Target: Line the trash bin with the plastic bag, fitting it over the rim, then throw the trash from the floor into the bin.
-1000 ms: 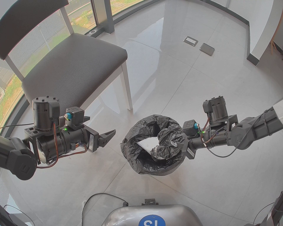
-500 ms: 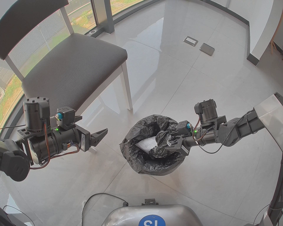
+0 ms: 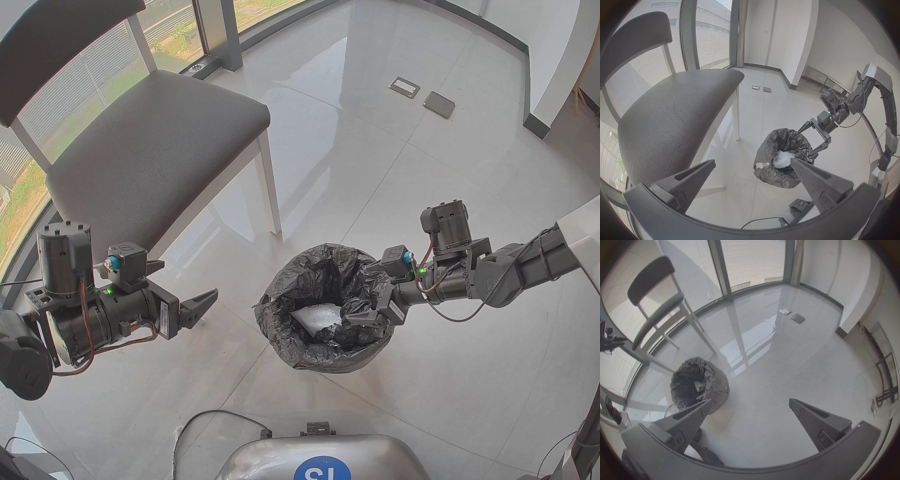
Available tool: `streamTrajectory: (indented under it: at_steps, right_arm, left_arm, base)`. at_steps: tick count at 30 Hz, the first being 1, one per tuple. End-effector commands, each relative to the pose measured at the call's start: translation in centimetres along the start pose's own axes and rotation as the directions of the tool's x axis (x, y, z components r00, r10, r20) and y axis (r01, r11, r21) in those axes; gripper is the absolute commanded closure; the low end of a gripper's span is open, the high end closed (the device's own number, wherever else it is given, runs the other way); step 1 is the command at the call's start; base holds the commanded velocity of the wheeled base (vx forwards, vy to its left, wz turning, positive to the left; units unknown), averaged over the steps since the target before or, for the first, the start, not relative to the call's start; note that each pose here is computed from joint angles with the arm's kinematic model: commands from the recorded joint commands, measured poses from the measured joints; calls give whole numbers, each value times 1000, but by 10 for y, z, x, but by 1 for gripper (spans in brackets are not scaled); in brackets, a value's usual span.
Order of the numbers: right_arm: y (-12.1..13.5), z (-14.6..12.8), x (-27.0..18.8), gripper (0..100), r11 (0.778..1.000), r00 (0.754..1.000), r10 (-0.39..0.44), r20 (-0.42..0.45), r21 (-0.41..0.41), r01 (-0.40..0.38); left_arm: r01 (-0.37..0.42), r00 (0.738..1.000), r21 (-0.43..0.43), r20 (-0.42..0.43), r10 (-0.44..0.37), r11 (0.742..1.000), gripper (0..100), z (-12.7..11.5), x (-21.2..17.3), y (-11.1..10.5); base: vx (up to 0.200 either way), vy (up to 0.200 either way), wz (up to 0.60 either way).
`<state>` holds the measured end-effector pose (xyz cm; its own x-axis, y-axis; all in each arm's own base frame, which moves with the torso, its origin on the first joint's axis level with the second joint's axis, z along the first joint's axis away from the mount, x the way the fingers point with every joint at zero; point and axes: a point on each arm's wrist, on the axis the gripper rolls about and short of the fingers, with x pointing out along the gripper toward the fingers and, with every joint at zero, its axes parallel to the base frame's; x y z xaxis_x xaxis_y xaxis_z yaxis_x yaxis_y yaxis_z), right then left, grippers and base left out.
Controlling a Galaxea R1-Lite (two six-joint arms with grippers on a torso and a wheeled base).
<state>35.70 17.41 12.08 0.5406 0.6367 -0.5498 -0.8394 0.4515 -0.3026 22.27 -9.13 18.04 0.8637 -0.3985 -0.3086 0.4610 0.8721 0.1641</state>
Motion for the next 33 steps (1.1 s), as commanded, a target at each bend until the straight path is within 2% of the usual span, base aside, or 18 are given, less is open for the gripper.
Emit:
streamTrajectory:
  at_steps: [1,3,5,6,8,10,13,14,15,20,21,23,25,28,29,30,31,33]
  right_arm:
    - [-5,3,-30,0,997,999,-50,11,62,49]
    - [-9,1,-43,0,992,997,-79,3,96,78]
    - [-17,-7,-60,0,981,989,-142,-33,131,145]
    - [-30,-29,-91,0,913,944,-293,-151,250,323]
    - [-30,-37,-109,0,839,915,-352,-199,366,402]
    - [-29,-42,-129,0,772,893,-391,-223,449,450]
    - [-28,-44,-169,0,697,856,-461,-235,501,513]
    - [-28,-44,-173,0,691,851,-468,-236,502,519]
    - [-26,-44,-190,0,667,835,-493,-244,511,543]
    - [-11,-31,-232,0,621,801,-563,-201,537,571]
    - [2,-25,-250,0,602,785,-596,-172,551,578]
    - [19,-23,-269,0,588,767,-625,-146,559,585]
    - [35,-22,-284,0,583,755,-644,-124,561,588]
    - [66,-27,-306,0,577,738,-670,-86,566,589]
    - [79,-28,-314,0,572,725,-685,-71,564,596]
    - [82,-29,-316,0,569,720,-690,-68,563,599]
    - [99,-31,-324,0,559,700,-712,-50,563,609]
    - [116,-31,-332,0,551,680,-733,-19,571,609]
  left_arm:
    - [2,1000,-1,-19,-2,1000,0,-8,-8,-1]
    - [-5,1000,-3,-23,5,1000,0,-8,-8,0]
    - [-34,999,-12,-17,34,999,0,-7,-8,8]
    - [-76,996,-74,49,79,994,0,11,-14,17]
    - [-94,989,-121,102,107,988,0,27,-25,22]
    - [-123,982,-129,125,139,984,0,40,-38,28]
    - [-188,973,-141,110,204,972,0,53,-63,33]
    - [-194,972,-141,109,210,971,0,55,-65,34]
    - [-216,969,-144,90,231,966,0,57,-75,34]
    - [-236,967,-160,55,248,958,0,60,-108,30]
    - [-232,969,-160,53,243,960,0,63,-127,27]
    - [-235,968,-158,55,246,959,0,63,-146,23]
    - [-256,962,-159,56,268,954,0,61,-160,21]
    - [-329,935,-163,80,345,930,0,59,-186,18]
    - [-350,925,-168,93,368,922,0,57,-198,16]
    - [-353,923,-170,98,372,920,0,56,-201,15]
    - [-372,912,-175,112,394,912,0,51,-217,12]
    - [-392,903,-177,115,415,903,0,44,-234,8]
  base:
    - [0,0,0]
    - [0,0,0]
    - [0,0,0]
    - [0,0,0]
    - [0,0,0]
    - [0,0,0]
    - [0,0,0]
    - [0,0,0]
    - [0,0,0]
    - [0,0,0]
    - [0,0,0]
    - [0,0,0]
    - [0,0,0]
    - [0,0,0]
    - [0,0,0]
    - [0,0,0]
    - [0,0,0]
    - [0,0,0]
